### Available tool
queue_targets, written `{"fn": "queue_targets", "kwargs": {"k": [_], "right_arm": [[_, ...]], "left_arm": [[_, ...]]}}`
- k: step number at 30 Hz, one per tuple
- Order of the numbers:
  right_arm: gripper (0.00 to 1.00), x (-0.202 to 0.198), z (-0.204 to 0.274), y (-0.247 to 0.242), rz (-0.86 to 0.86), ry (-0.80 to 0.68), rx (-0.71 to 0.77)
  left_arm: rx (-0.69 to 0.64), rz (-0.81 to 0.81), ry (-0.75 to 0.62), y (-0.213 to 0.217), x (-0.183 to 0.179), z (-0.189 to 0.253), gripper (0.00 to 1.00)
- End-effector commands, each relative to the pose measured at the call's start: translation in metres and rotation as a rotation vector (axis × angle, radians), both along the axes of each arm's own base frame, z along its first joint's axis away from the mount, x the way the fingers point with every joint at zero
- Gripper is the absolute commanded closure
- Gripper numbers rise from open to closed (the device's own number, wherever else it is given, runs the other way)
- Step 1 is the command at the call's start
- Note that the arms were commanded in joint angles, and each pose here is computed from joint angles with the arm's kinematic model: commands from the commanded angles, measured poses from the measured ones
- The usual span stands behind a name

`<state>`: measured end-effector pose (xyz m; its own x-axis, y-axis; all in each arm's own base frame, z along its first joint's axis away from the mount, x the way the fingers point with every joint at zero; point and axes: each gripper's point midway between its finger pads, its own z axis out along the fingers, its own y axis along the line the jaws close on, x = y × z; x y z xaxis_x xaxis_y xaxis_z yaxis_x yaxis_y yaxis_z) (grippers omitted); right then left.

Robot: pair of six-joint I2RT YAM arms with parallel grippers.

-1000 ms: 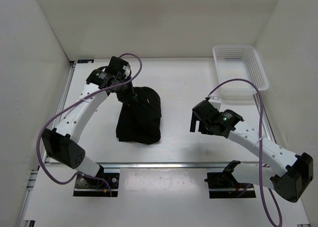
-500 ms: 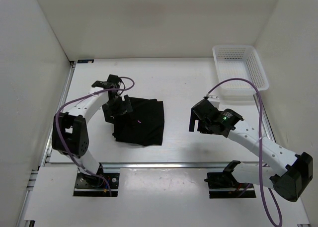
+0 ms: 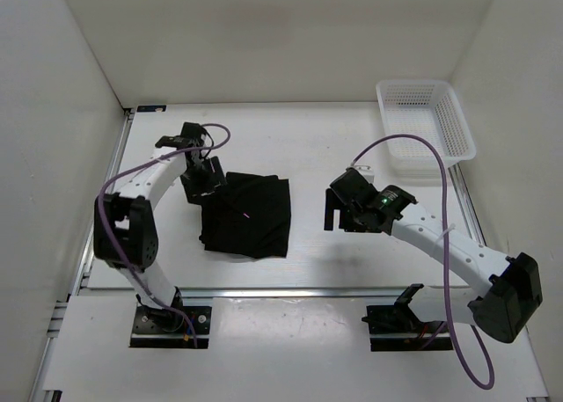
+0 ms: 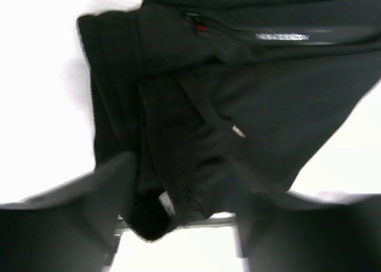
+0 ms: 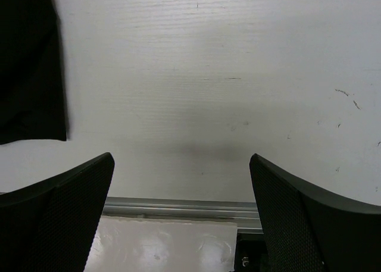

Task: Fold and stack the shorts
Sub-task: Fold the shorts

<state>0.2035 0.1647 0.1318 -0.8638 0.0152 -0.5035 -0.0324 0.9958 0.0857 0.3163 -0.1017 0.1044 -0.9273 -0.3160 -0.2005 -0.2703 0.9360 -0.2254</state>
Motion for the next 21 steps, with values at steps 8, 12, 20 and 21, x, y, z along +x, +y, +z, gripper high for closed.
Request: {"fn": "queue_targets", "kwargs": {"k": [8, 12, 20, 21], "right_arm": [[0.01, 0.008, 0.018, 0.012, 0.031, -0.042, 0.043], [0.01, 0.007, 0.019, 0.009, 0.027, -0.047, 0.038], [0.01, 0.004, 0.013, 0.006, 0.027, -0.034, 0.025], [0.01, 0.004, 0.013, 0.006, 0.027, -0.034, 0.025]], "left_arm": [[-0.061, -0.027, 0.074, -0.015, 0.026, -0.042, 0.39], [-0.041, -0.020, 0.000, -0.010, 0.030, -0.010, 0.90], [0.033, 0.047, -0.037, 0.028, 0.019, 0.015, 0.90], [0.015, 0.054, 0.008, 0.029, 0.017, 0.003, 0.83]]}}
